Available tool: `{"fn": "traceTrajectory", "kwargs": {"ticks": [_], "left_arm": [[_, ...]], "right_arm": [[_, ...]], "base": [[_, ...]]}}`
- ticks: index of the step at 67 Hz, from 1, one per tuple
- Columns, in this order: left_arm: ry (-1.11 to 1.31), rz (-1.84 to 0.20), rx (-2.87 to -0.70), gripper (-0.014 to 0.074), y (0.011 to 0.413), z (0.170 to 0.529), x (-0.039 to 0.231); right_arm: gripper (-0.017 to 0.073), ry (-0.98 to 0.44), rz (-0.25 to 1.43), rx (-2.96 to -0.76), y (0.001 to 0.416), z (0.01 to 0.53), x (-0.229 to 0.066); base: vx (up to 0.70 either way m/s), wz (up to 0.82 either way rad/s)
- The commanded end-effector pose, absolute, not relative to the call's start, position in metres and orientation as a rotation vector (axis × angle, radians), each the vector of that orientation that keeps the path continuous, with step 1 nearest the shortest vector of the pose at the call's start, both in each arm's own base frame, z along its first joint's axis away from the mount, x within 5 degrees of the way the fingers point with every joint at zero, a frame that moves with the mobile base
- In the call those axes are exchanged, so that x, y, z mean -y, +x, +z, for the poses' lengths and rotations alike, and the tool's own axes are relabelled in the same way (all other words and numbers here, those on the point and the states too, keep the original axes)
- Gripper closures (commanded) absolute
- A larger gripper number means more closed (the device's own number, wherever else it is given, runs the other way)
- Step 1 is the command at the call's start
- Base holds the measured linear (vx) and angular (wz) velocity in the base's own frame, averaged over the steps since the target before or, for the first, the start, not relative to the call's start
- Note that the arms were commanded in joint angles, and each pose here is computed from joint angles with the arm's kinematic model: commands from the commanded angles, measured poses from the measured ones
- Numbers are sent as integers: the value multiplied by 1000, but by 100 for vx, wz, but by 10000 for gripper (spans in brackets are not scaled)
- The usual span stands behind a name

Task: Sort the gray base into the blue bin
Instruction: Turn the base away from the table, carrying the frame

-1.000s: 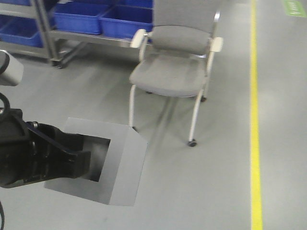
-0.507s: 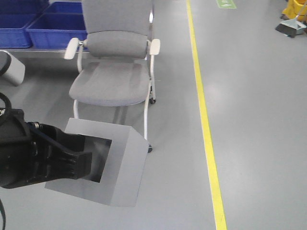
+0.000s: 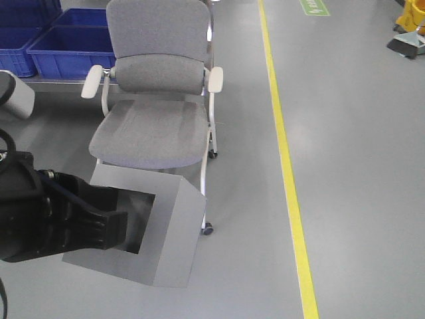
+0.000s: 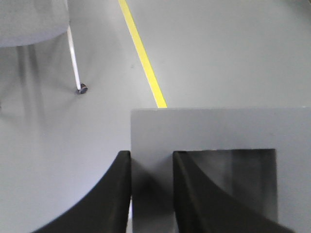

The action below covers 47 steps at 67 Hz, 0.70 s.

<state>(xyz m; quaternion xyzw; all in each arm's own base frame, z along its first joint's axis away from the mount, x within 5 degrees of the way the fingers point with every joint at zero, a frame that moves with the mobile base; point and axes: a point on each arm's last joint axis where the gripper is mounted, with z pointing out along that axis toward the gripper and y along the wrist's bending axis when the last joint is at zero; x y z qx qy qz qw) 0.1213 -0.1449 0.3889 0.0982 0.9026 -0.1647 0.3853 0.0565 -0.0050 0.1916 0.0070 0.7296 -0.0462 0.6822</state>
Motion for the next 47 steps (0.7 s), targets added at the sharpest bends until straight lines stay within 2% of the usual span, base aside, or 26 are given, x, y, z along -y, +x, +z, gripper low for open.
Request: {"fn": "traceTrajectory", "kwargs": {"ticks": [1, 47], "left_arm": [[253, -489, -2198, 591, 122, 405, 145], [253, -488, -2197, 591, 122, 405, 144]], "right_arm": [[568, -2, -112, -1560, 56, 195, 4], [568, -2, -112, -1560, 56, 195, 4]], "base": [[35, 19], [38, 25]]}}
